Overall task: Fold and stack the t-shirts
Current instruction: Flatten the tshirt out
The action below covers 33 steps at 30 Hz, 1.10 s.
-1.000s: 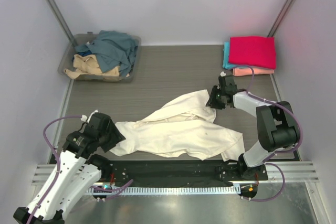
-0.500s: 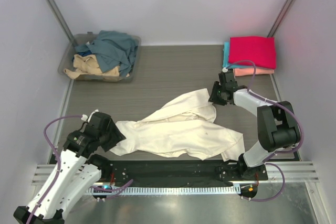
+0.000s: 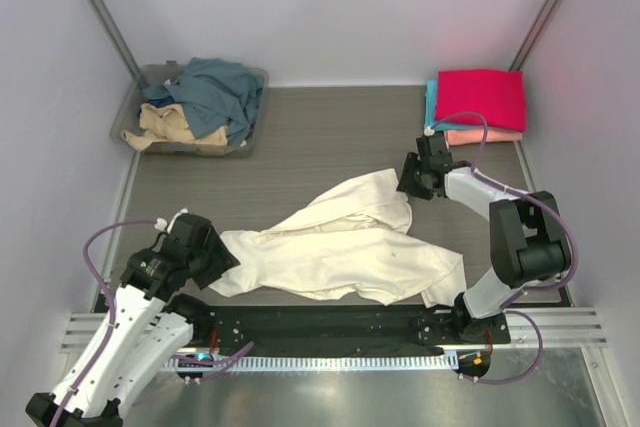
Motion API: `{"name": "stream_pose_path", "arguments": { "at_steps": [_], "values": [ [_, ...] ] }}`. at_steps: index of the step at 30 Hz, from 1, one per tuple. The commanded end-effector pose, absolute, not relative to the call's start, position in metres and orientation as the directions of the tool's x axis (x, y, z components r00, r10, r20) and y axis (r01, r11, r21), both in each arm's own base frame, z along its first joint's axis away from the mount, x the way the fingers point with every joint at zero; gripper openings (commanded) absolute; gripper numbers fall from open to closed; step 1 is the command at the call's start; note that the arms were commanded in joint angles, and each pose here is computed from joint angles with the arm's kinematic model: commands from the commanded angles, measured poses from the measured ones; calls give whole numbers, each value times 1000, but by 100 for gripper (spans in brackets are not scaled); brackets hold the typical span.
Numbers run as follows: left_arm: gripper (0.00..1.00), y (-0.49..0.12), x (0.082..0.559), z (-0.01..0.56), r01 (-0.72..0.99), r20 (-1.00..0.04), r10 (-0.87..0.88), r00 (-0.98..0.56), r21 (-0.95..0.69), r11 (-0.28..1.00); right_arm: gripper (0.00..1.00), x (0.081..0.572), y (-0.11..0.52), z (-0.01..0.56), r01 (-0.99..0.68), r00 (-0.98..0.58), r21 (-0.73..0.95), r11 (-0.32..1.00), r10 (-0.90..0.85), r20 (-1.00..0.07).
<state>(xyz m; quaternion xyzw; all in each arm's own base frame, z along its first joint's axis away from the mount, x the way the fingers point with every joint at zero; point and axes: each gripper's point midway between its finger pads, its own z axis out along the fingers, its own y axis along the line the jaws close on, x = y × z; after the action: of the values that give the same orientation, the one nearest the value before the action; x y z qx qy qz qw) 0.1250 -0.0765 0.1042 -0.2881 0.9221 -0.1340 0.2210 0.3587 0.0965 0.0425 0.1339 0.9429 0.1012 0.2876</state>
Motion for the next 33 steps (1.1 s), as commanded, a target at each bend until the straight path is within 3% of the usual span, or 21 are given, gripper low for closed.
{"name": "stream_pose_path", "arguments": {
  "at_steps": [1, 11, 16, 17, 23, 33],
  "values": [
    [54, -80, 129, 106, -455, -340, -588, -734, -397, 797, 48, 366, 93, 45, 195, -783, 254, 947, 306, -541],
    [54, -80, 129, 107, -456, -339, -590, -733, -399, 796, 44, 361, 96, 25, 193, -808, 253, 948, 300, -508],
    [54, -80, 129, 106, -457, -339, -589, -733, -396, 796, 33, 362, 96, 26, 193, -806, 255, 947, 302, -509],
    [54, -80, 129, 106, -459, -338, -592, -732, -397, 795, 27, 363, 96, 28, 192, -803, 257, 947, 302, -514],
    [54, -80, 130, 106, -461, -335, -591, -733, -394, 795, 4, 367, 94, 56, 179, -778, 259, 949, 298, -553],
    [53, -89, 138, 100, -471, -295, -582, -758, -370, 801, 1, 402, 66, 154, 213, -651, 275, 938, 346, -676]
  ]
}}
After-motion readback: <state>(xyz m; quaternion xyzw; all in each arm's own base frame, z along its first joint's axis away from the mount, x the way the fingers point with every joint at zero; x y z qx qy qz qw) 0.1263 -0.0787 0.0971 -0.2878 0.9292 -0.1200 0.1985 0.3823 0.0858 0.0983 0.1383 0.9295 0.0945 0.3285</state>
